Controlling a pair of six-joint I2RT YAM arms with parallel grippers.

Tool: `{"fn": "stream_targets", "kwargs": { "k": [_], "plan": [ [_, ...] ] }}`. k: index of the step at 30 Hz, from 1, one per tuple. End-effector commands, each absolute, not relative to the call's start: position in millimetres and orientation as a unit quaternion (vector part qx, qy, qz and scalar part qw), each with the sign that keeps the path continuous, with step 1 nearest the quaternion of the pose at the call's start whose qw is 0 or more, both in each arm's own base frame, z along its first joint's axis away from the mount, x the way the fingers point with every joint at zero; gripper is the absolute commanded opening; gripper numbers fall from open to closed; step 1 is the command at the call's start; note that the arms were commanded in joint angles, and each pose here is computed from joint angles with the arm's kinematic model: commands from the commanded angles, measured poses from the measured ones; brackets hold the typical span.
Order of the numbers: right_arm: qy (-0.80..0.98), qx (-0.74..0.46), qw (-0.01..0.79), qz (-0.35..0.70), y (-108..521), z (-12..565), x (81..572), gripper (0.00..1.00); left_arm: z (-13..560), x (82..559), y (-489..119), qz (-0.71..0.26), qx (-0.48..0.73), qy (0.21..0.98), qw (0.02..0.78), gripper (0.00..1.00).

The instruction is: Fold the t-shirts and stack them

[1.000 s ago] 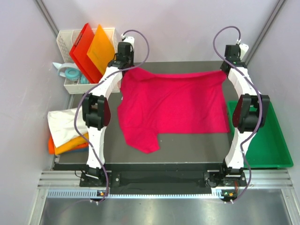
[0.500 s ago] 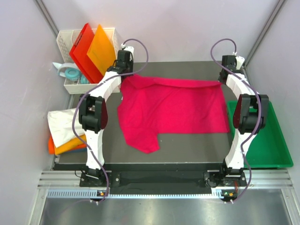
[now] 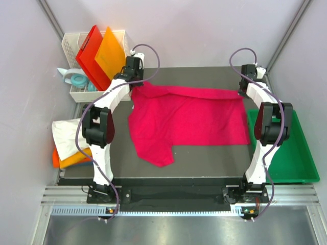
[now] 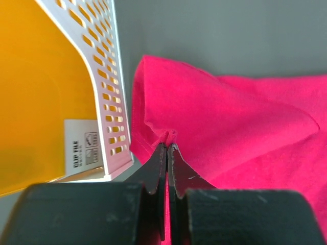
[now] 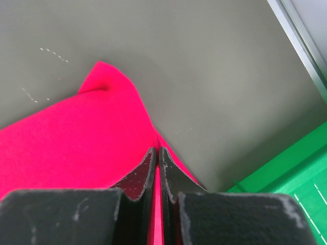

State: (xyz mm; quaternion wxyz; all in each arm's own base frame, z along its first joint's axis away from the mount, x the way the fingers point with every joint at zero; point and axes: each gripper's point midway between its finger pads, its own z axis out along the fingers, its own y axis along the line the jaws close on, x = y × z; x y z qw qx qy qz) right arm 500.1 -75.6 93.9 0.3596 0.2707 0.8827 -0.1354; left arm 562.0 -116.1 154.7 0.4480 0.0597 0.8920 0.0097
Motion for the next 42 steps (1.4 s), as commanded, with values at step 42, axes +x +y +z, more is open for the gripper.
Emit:
{"fn": "stream_targets", "kwargs": {
  "k": [42],
  "plan": [
    [0.895,0.314,0.26,-0.183,-105.4,42.0,467.4,0.05,71.2,525.6,-103.2,0.026,0.076,0.943,0.323,0.0]
  ]
}}
